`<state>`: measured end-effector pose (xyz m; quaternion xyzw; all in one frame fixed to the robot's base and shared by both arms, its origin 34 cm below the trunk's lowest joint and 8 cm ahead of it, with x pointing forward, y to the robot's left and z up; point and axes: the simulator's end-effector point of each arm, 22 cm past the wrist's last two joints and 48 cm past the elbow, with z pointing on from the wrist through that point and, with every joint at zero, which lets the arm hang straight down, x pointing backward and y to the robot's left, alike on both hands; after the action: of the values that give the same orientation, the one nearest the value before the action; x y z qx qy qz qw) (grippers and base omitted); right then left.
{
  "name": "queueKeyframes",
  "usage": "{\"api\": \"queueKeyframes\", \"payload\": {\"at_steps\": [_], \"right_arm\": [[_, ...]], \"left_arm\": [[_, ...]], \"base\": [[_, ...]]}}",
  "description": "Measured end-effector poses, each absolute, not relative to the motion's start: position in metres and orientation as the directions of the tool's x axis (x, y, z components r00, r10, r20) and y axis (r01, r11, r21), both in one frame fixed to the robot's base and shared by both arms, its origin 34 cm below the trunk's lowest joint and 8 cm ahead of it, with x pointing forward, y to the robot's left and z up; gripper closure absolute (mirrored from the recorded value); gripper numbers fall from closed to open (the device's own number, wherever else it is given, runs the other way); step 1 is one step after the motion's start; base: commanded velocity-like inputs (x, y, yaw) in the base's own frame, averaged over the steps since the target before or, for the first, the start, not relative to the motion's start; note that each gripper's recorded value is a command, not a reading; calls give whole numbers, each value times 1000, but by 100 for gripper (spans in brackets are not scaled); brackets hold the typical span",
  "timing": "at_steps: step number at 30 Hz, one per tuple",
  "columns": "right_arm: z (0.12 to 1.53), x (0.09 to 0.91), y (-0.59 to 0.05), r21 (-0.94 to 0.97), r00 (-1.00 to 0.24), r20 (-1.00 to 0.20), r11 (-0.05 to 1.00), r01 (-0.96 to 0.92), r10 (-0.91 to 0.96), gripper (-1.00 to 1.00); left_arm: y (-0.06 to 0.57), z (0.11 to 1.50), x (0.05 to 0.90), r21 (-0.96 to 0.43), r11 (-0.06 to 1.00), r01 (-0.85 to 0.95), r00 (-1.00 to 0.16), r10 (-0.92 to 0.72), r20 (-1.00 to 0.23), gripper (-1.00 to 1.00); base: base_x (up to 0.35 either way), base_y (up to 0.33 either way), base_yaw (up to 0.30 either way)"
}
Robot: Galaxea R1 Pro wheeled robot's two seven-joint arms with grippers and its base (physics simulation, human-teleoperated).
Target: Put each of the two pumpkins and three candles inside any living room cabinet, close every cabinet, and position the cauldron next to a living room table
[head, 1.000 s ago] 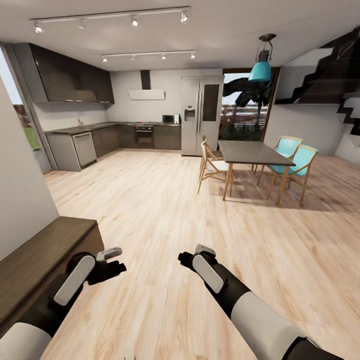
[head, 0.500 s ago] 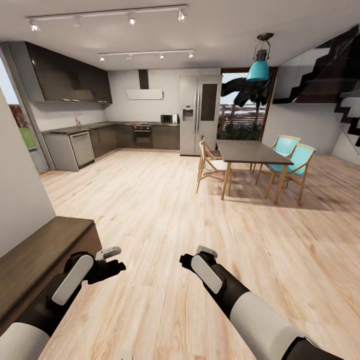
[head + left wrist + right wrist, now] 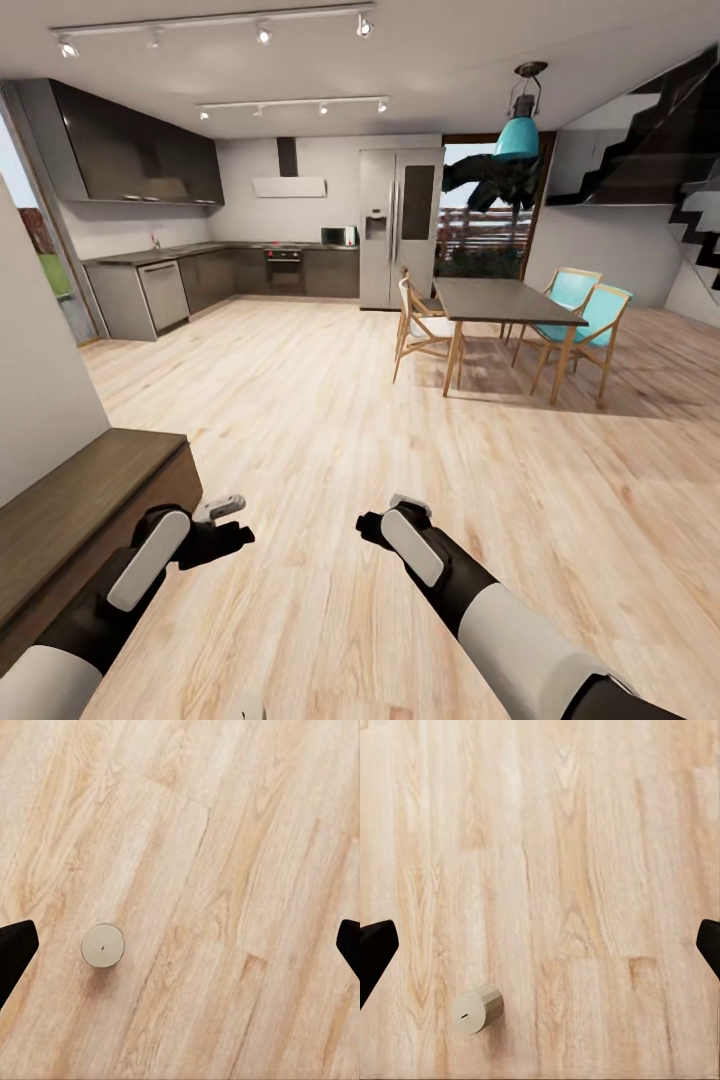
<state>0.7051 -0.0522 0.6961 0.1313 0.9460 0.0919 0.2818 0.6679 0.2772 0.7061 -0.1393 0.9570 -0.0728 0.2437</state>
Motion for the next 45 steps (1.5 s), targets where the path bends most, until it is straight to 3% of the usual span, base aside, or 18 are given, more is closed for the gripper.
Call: {"api": "queueKeyframes", "payload": {"at_steps": [45], "right_arm": [[606,690,-38,302,-831,-488,945,125,266,-100]], "left_arm": [[292,575,633,-168,941,-292,-872,-334,-357,-100]], "base": [[0,0,0]]}}
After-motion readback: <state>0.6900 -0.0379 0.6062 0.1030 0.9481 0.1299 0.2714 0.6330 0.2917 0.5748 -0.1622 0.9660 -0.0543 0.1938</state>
